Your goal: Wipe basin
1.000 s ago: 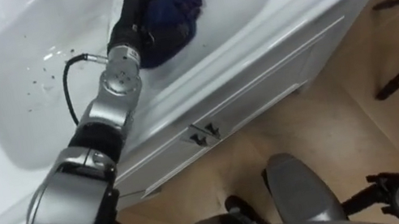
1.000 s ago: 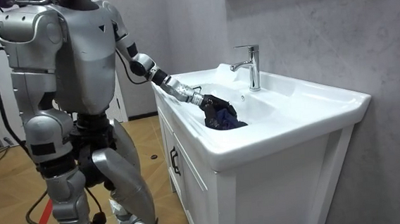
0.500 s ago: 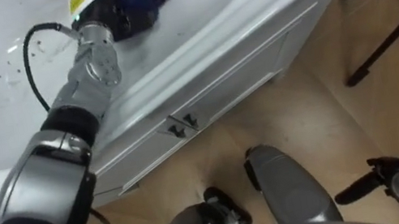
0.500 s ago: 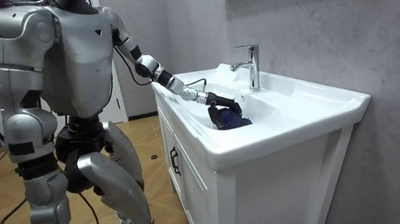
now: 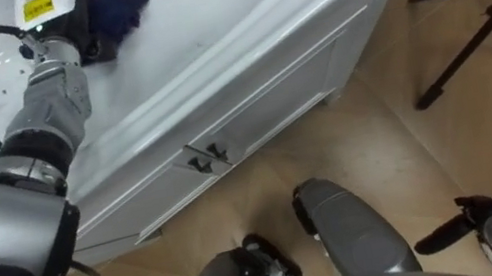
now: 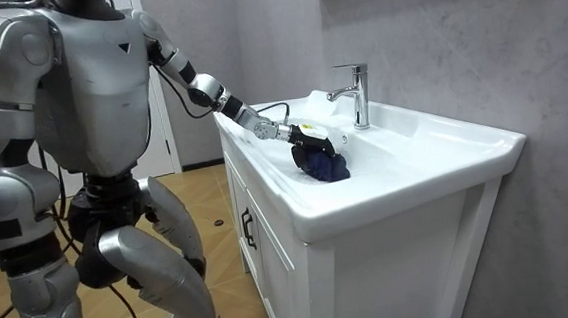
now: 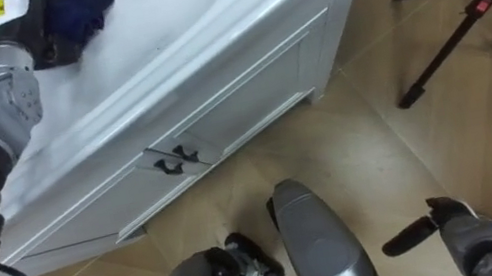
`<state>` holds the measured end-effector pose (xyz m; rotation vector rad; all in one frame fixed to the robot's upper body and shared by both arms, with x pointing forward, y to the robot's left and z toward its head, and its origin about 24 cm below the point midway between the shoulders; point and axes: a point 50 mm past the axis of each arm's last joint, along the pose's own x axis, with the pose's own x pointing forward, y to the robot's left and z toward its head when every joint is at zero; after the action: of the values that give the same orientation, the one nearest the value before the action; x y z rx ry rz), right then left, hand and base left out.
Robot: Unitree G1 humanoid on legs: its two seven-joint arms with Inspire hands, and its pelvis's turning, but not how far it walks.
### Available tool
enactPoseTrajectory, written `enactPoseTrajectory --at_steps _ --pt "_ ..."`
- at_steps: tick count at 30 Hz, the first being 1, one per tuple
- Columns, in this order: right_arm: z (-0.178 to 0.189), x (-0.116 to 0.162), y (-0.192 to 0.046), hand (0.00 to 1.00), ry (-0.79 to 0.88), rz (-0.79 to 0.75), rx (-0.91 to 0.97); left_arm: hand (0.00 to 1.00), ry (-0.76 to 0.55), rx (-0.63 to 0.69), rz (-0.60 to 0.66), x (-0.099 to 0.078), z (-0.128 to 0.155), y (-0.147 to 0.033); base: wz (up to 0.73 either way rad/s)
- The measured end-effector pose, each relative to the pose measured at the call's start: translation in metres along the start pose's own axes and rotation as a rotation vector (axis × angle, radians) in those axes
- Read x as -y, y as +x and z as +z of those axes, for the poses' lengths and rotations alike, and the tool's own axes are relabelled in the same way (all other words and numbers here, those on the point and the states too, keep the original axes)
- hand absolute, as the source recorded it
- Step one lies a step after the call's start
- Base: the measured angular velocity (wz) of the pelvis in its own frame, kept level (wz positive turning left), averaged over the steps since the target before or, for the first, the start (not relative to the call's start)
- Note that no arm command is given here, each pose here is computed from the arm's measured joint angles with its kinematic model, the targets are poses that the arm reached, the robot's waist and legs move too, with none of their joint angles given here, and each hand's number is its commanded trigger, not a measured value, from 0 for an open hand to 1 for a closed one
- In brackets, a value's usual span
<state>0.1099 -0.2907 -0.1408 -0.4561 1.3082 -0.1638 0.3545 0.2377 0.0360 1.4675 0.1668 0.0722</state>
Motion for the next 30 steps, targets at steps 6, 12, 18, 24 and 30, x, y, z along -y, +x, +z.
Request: enactPoseTrajectory --at_steps 6,12,18,24,30 --pt "0.005 -0.003 0.0 0.0 0.012 -0.038 0.011 1.0 0.032 -0.035 -0.006 0.002 -0.007 -0.002 -0.01" --pt "0.004 -0.007 0.0 0.0 0.009 -0.052 0.003 1.0 0.071 -0.045 -0.025 0.011 -0.016 -0.009 0.04" --pt "-0.004 -0.009 0.0 0.0 0.007 -0.065 -0.023 1.0 0.085 -0.063 -0.059 0.025 -0.025 -0.019 0.07" --pt "-0.021 -0.007 -0.001 0.0 0.006 -0.082 -0.067 1.0 0.116 -0.139 -0.12 0.049 -0.054 -0.043 0.0" --pt "-0.024 -0.007 -0.001 0.0 -0.022 -0.085 -0.076 1.0 0.153 -0.154 -0.172 0.069 -0.065 -0.064 0.0"
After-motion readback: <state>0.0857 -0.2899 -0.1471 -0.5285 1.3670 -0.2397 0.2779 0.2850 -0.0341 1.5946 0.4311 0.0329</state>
